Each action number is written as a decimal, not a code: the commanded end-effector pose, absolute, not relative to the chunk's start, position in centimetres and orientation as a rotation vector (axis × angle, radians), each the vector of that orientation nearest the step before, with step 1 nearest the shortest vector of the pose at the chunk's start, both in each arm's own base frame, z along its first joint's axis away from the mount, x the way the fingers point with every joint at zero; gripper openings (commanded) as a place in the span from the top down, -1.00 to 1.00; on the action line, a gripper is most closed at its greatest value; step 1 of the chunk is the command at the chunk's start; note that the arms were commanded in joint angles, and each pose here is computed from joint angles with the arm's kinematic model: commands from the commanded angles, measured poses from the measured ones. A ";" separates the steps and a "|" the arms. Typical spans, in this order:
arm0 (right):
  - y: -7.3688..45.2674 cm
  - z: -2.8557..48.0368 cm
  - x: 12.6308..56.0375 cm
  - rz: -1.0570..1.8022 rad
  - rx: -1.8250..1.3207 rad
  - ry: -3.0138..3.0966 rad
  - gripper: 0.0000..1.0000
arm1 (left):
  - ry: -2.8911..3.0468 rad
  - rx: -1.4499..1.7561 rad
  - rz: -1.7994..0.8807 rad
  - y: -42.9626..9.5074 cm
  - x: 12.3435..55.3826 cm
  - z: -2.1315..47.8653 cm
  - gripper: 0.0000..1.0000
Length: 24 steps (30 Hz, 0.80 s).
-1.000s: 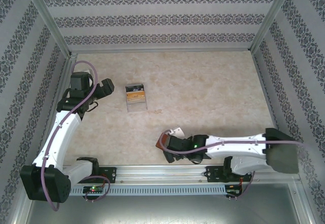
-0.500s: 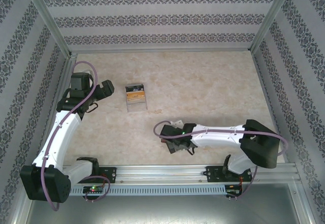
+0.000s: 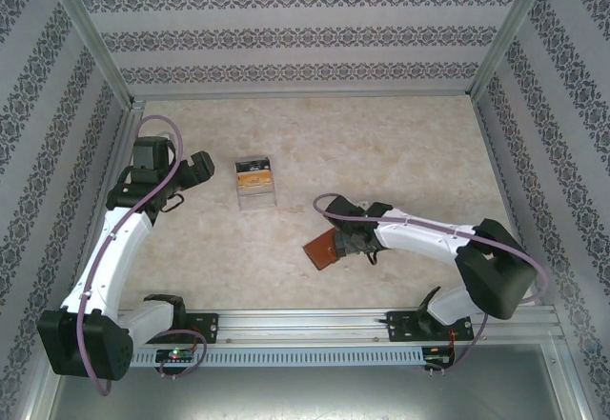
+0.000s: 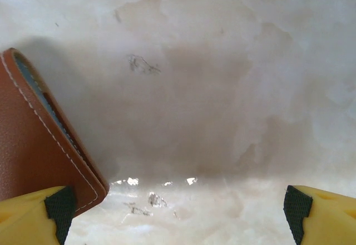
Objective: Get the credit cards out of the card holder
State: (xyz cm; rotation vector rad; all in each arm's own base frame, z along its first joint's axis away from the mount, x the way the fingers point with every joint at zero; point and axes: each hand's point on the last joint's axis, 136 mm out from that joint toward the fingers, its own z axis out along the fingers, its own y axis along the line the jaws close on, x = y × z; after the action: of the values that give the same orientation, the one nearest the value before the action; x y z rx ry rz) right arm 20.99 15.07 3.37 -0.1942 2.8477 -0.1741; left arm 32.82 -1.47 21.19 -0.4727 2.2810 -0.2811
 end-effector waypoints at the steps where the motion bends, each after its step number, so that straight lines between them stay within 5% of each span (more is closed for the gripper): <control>1: 16.1 3.9 21.1 -0.133 -0.227 2.861 -0.96 | 2.268 -0.446 -0.277 -1.8 32.3 22.7 -0.99; 14: 14.8 2.8 15.2 -0.067 -0.134 2.940 -0.96 | 2.266 -0.446 -0.318 -2.3 32.9 22.3 -0.99; 24: 16.8 2.1 19.8 -0.091 -0.175 2.896 -0.96 | 2.282 -0.450 -0.373 -3.1 32.7 22.3 -0.99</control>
State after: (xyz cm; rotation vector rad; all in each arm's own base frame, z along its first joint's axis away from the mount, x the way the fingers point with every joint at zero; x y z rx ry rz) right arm 16.90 15.58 1.51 -0.1802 2.9680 -0.1276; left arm 32.57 -2.26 21.14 -0.4549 2.2977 -0.3232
